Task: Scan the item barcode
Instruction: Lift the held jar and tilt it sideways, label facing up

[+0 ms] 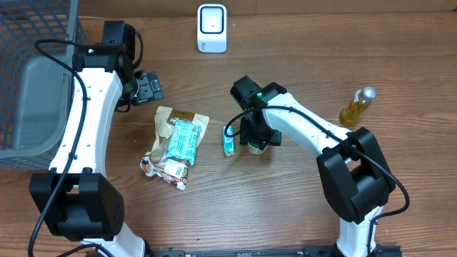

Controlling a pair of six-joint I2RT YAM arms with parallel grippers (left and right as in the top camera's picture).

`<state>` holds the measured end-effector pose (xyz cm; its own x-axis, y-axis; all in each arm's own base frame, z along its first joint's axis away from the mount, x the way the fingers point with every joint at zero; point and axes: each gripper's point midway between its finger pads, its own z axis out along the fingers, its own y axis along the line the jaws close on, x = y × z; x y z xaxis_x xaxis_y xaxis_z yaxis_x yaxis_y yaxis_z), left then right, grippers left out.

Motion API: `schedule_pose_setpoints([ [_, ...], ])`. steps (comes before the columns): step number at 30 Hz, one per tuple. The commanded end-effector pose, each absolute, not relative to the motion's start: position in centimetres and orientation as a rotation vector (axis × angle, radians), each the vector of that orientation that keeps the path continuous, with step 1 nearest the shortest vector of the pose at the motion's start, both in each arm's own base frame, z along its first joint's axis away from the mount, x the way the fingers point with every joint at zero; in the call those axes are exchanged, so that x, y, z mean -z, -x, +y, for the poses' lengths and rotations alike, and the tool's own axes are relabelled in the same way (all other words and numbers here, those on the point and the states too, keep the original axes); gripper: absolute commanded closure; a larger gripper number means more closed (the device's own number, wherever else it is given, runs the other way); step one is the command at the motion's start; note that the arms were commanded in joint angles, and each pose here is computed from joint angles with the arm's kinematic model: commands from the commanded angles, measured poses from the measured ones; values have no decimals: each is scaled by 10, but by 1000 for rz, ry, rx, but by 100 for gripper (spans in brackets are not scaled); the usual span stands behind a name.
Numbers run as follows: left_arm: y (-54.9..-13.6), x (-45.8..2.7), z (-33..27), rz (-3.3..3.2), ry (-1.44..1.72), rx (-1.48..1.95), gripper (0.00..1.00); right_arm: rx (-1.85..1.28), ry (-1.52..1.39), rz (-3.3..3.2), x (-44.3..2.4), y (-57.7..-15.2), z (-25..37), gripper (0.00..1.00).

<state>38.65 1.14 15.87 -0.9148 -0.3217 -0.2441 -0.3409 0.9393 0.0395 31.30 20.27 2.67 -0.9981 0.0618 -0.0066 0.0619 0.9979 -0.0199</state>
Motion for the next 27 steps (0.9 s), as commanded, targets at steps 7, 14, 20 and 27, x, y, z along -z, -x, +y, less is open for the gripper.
schedule_pose_setpoints([
  [7,-390,-164,11,2847,470,-133,0,-142,-197,3281,-59,-300,208,79],
  [14,-390,-164,11,2846,469,-132,0,-560,-300,3439,-85,-274,237,79],
  [20,-390,-164,11,2847,470,-133,0,-811,-375,3534,-104,-252,255,79],
  [27,-390,-164,11,2846,469,-132,1,-951,-424,3571,-116,-241,264,79],
])
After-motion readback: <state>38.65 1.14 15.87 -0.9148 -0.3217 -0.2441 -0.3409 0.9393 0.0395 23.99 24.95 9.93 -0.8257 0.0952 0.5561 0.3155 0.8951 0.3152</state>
